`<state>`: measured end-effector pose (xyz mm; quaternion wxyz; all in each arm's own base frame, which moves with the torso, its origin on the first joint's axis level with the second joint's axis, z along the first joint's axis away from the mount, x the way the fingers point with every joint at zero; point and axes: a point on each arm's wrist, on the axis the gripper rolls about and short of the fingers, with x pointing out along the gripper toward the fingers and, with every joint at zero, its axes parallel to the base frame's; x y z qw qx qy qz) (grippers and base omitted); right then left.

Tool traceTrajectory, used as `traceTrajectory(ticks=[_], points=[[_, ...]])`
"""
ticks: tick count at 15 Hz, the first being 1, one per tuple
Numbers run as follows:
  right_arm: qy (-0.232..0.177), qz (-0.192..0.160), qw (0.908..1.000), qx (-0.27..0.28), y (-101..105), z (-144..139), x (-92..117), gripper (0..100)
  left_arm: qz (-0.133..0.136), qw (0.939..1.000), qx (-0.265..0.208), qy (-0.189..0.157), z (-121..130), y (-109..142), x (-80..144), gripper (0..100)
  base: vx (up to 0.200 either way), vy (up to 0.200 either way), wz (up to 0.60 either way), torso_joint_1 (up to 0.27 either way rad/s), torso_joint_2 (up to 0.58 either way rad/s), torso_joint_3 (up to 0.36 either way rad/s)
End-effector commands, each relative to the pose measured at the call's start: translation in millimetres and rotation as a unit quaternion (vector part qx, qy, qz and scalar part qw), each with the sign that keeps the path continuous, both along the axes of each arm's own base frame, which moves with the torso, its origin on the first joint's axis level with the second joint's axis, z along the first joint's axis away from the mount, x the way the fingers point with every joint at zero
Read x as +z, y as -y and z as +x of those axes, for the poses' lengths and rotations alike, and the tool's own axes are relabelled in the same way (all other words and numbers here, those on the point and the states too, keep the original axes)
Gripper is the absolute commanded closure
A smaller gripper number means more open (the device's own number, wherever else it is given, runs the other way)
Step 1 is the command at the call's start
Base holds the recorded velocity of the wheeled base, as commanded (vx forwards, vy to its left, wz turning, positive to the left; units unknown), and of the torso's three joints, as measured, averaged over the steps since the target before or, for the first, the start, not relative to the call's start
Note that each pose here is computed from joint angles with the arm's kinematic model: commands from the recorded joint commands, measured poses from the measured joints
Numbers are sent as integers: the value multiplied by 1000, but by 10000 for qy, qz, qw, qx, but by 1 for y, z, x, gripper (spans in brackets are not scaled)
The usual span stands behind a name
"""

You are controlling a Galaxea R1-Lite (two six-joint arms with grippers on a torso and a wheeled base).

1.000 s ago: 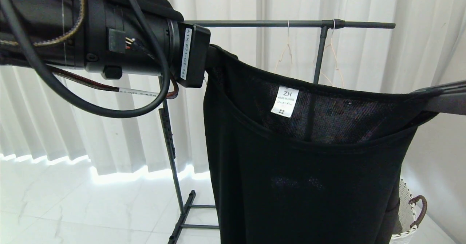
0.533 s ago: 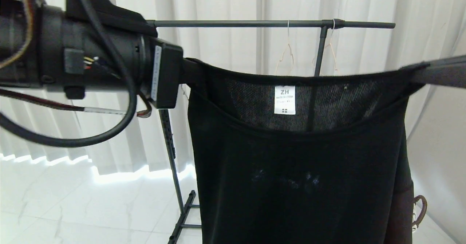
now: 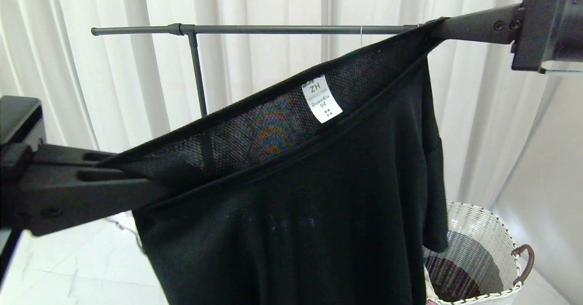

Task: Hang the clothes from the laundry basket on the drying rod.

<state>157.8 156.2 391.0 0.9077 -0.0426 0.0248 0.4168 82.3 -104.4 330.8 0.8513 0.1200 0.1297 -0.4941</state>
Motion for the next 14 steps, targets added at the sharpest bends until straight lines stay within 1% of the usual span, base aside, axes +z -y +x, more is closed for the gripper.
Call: traceTrajectory(ticks=[1,7,9,10,11,12,14], points=[[-92,-96,9999,81,-20,15,-5,100,-131,9994,-307,113,-17,-9,2,100,0,0,0,0,0,0],[-85,-92,9998,180,-23,10,-4,100,-103,9991,-363,181,-17,-8,2,100,0,0,0,0,0,0],[-74,-81,9998,173,-19,7,-2,100,-76,9994,-282,189,-16,-7,2,100,0,0,0,0,0,0],[-73,-82,9998,165,-17,4,-2,100,-54,9996,-178,202,-14,-6,3,100,0,0,0,0,0,0],[-98,-122,9999,58,-10,-1,0,100,-7,9997,68,232,-7,-1,5,100,0,0,0,0,0,0],[-127,-168,9998,-49,-3,-7,2,100,22,9992,323,248,2,2,8,100,0,0,0,0,0,0],[-154,-237,9996,-76,15,-25,6,100,-1,9977,615,272,24,14,20,100,0,0,0,0,0,0]])
